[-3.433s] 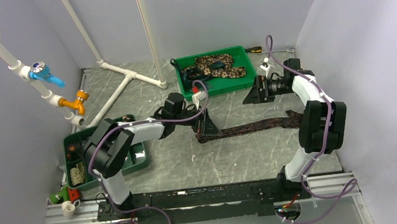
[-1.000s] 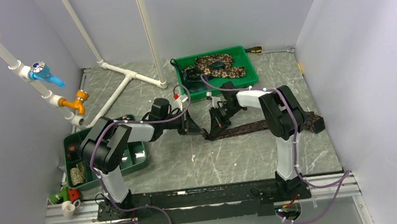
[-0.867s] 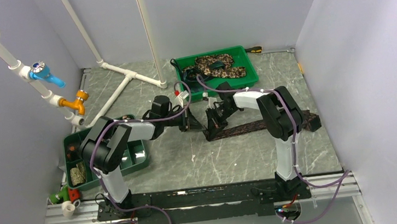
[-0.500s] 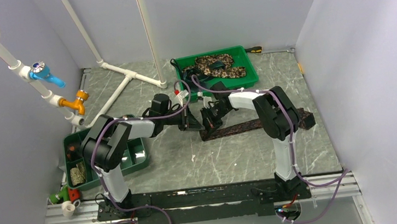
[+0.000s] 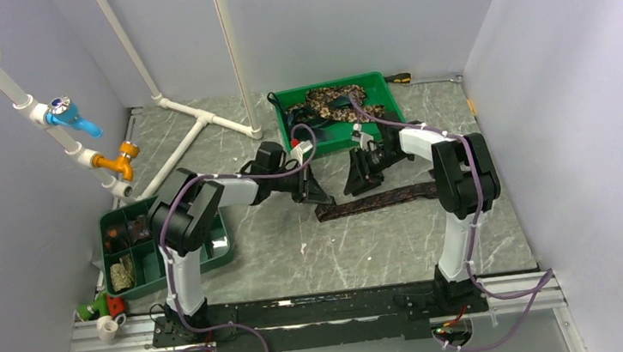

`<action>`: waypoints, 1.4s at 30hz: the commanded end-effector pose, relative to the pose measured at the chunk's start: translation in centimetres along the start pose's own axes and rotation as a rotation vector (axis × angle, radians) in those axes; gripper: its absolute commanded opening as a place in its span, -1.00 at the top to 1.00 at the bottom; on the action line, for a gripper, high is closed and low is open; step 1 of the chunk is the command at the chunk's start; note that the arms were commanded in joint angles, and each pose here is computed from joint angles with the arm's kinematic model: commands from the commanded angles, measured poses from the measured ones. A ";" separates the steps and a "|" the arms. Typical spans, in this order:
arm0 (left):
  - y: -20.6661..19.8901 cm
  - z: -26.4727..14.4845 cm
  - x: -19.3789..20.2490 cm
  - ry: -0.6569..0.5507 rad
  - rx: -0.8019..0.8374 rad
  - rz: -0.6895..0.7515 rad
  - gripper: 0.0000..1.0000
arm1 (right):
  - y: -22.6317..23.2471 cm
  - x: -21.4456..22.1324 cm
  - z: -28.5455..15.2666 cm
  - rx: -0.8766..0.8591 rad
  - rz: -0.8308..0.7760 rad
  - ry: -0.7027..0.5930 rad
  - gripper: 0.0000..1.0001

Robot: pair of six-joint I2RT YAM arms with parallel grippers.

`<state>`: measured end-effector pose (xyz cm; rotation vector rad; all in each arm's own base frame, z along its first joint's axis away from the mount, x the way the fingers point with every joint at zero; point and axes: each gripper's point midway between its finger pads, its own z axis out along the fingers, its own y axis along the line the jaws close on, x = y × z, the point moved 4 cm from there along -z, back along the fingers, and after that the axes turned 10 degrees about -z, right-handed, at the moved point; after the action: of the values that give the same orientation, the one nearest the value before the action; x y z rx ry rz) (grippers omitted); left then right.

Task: Roll the ties
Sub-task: Roll the tie at the center of the board.

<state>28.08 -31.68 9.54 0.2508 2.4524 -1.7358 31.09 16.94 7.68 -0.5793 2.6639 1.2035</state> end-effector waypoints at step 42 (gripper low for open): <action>-1.7 -1.9 1.4 -0.130 -0.154 0.990 -0.99 | -0.7 2.9 3.1 -0.036 -0.033 0.169 1.00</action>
<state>25.80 -30.30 14.88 0.8678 1.9278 -1.3326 28.22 18.19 4.35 -0.7096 2.7785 1.2529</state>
